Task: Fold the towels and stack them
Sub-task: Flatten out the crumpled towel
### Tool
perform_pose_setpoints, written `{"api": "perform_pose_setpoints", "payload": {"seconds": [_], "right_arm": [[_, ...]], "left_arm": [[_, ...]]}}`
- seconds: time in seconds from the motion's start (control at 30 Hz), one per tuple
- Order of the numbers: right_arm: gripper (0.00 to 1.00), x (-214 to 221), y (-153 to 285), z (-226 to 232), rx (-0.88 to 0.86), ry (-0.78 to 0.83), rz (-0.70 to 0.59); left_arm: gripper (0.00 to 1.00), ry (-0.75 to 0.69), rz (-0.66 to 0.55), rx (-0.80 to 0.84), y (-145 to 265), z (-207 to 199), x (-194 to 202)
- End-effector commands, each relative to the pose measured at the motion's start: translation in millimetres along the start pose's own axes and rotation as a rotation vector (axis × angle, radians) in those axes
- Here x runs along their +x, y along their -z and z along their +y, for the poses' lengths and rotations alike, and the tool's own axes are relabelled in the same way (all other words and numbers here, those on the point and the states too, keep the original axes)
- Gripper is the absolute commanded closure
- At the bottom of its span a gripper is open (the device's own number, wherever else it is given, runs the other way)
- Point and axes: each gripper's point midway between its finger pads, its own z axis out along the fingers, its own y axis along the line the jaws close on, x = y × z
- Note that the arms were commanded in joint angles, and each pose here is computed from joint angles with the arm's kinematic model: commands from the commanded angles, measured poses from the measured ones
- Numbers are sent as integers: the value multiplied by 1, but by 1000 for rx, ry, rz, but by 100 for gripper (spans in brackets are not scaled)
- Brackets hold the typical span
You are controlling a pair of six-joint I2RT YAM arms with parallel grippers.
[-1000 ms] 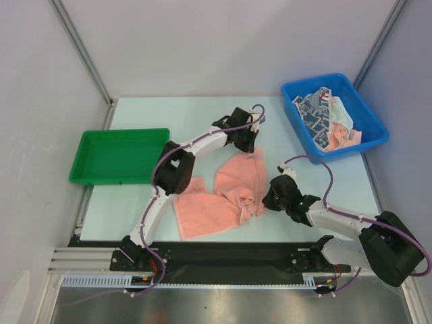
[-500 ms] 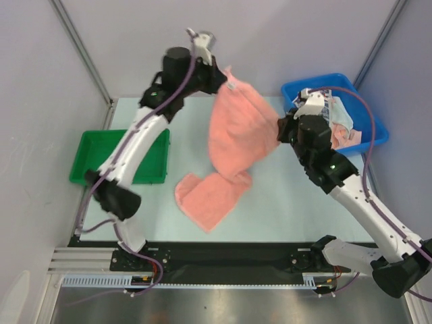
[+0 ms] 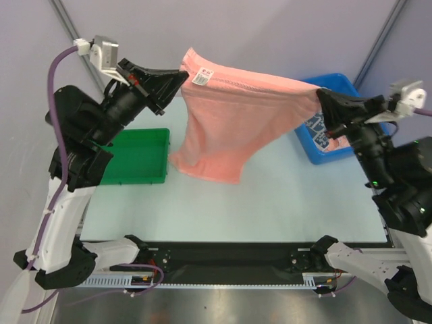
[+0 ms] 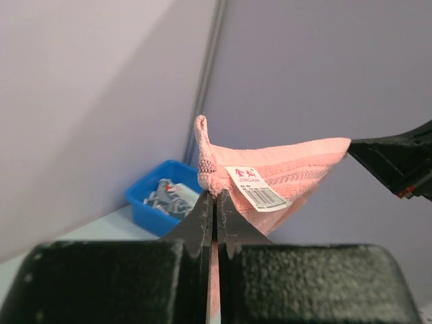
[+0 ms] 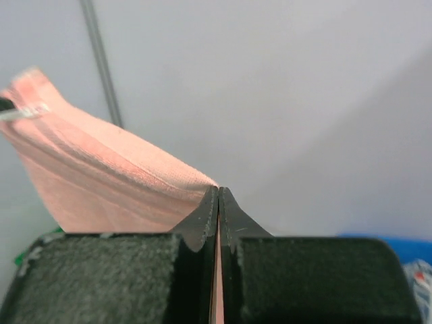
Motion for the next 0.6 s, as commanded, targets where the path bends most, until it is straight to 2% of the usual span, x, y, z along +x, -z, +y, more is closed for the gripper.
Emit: {"api": "perform_pose_setpoints", "payload": {"seconds": [0.0, 0.37, 0.43, 0.57], "right_arm": [[100, -53, 17, 14, -106, 7, -135], [100, -84, 17, 26, -179, 32, -214], [100, -77, 6, 19, -132, 73, -194], [100, -40, -33, -3, 3, 203, -108]], "left_arm": [[100, 51, -90, 105, 16, -31, -30], [100, 118, -165, 196, 32, -60, -56], [100, 121, -152, 142, 25, -49, -49], [100, 68, -46, -124, -6, 14, -4]]}}
